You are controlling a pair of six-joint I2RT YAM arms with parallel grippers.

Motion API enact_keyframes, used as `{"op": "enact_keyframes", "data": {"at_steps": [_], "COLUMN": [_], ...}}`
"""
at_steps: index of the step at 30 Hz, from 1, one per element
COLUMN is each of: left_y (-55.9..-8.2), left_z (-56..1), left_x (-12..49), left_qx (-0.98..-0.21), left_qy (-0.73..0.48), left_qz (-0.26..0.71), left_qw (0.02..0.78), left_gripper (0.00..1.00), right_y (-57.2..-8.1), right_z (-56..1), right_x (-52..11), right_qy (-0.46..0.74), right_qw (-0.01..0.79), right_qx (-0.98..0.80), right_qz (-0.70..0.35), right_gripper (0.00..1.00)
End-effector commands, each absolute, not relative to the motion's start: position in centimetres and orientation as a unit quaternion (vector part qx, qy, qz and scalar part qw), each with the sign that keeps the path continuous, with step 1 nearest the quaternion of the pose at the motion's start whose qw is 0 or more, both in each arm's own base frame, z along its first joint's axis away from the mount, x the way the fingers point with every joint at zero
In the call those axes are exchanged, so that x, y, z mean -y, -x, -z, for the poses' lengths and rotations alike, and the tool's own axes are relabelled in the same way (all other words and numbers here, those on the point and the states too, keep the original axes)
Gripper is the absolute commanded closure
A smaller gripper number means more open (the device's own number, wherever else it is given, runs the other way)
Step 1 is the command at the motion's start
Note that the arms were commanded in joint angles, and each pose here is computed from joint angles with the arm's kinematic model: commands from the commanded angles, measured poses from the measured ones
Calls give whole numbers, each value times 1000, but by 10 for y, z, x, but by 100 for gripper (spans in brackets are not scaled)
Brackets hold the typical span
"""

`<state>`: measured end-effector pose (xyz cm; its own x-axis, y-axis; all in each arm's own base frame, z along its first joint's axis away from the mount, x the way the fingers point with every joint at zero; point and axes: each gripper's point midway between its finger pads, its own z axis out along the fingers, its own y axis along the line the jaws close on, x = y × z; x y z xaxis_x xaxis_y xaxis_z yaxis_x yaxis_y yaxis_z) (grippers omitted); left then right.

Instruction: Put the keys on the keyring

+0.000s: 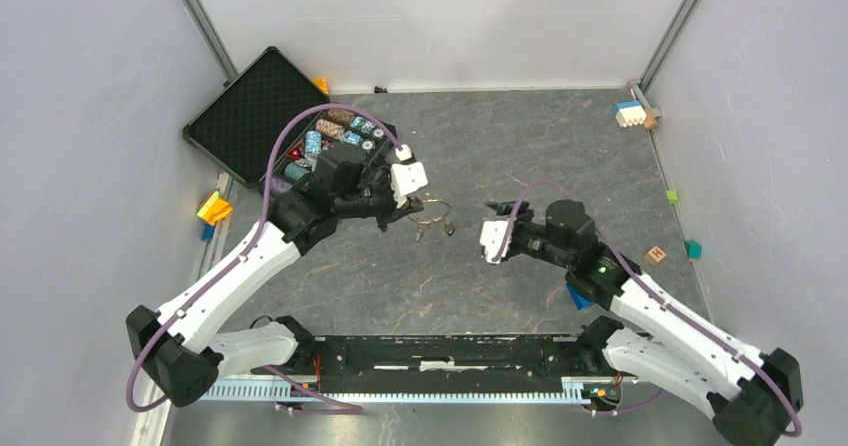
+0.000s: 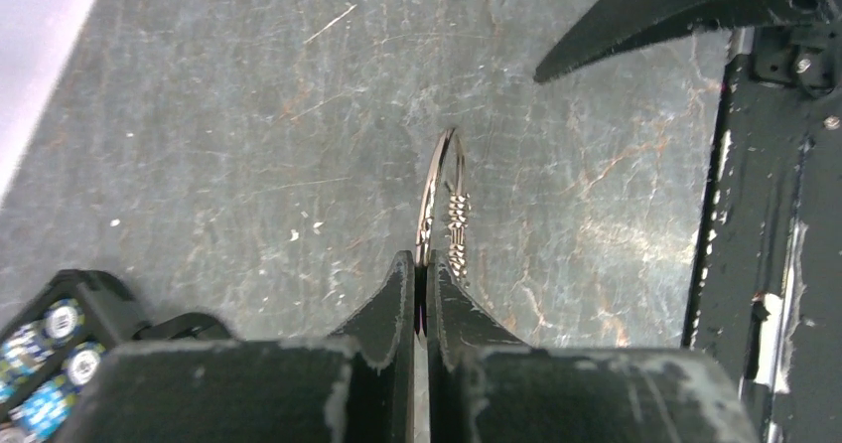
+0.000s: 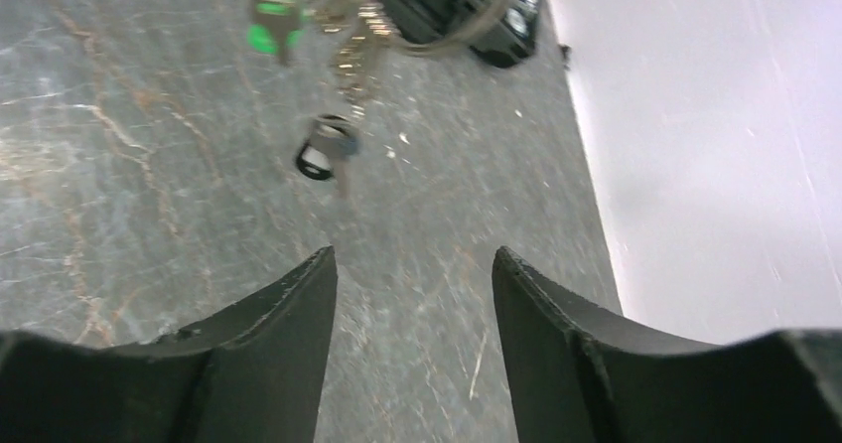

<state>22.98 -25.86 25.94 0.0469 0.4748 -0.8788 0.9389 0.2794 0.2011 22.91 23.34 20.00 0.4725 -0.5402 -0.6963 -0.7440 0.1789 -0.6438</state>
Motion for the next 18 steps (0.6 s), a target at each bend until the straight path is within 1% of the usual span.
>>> {"op": "enact_keyframes", "data": {"at_steps": [1,6,10,13,18], "left_y": [-228,-239,-245,-247,-234], "left_z": [-267,-253,-242,-232,-207], "left_x": [290,319,346,364,391], "left_qx": [-632,-650,-660,-669,-689], "left_qy": [-519,-483,-453,-430,-406], "left_qz": [327,379,419,444,488], "left_qw": [474,448,428,414,350], "left_gripper": [98,98,98,98,98], "right_y": [-249,-286,-311,-321,-332], "right_z": [-222,-253,-261,-258,-244], "right_x": [-201,-150,-108,-92,-79], "right_qy": [559,434,342,312,304], "right_qw": [623,667,673,671,651], "right_qx": [-544,-605,-652,-665,-685], "right_qz": [-55,11,70,98,119], "right_gripper": [33,30,29,29,29]}}
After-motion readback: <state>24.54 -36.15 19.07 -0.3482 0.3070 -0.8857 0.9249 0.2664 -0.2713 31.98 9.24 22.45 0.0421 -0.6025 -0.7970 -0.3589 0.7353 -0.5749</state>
